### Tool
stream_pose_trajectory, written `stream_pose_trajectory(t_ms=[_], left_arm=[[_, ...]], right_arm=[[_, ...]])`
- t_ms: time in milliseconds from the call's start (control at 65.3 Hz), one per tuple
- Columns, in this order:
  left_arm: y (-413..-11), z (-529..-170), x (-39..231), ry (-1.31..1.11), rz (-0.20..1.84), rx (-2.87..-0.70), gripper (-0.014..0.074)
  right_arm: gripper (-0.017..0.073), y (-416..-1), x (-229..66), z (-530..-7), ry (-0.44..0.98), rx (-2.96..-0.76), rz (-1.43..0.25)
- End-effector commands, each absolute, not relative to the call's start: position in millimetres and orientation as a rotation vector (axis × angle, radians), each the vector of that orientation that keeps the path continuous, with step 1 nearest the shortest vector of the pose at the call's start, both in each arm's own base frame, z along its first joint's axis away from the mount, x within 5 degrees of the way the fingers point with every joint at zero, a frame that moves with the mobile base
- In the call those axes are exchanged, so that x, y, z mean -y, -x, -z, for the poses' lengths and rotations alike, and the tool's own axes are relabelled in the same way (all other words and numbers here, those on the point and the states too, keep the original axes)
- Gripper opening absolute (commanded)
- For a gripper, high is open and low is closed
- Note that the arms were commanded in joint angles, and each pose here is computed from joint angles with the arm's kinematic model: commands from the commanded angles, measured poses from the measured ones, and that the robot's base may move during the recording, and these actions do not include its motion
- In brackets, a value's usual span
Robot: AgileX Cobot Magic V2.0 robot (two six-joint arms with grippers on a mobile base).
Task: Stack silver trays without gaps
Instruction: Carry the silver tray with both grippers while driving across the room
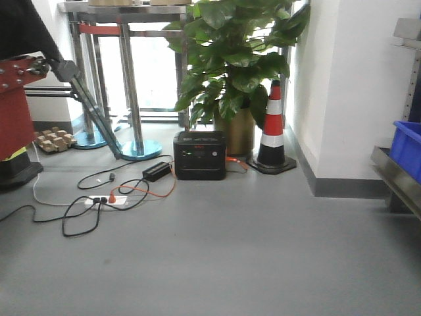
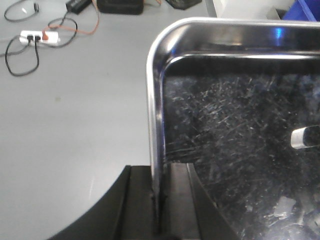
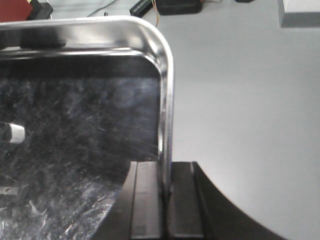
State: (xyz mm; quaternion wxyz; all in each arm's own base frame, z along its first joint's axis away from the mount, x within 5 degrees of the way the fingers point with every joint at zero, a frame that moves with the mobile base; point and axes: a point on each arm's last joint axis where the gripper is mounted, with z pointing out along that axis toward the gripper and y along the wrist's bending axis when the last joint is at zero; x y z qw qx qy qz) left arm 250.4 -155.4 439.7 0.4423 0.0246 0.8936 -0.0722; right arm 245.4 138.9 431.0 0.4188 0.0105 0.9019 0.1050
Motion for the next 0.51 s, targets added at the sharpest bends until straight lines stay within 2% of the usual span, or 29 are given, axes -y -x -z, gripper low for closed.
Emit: stream_pose_trajectory(t_ms=[0,490], left_arm=[[-247.6,-448.3,158.1,-0.087,0.214,-2.162,-0.0016],[-249.7,-450.2,154.8,-0.095,0.160,-2.134,-0.0016]], right_arm=[[-0.0075,-245.5,-141.3,-438.0,-0.001,-2.203,-0.301],[-0.0075,-247.7,-144.5,-442.6,0.014,-2.146,-0.343]])
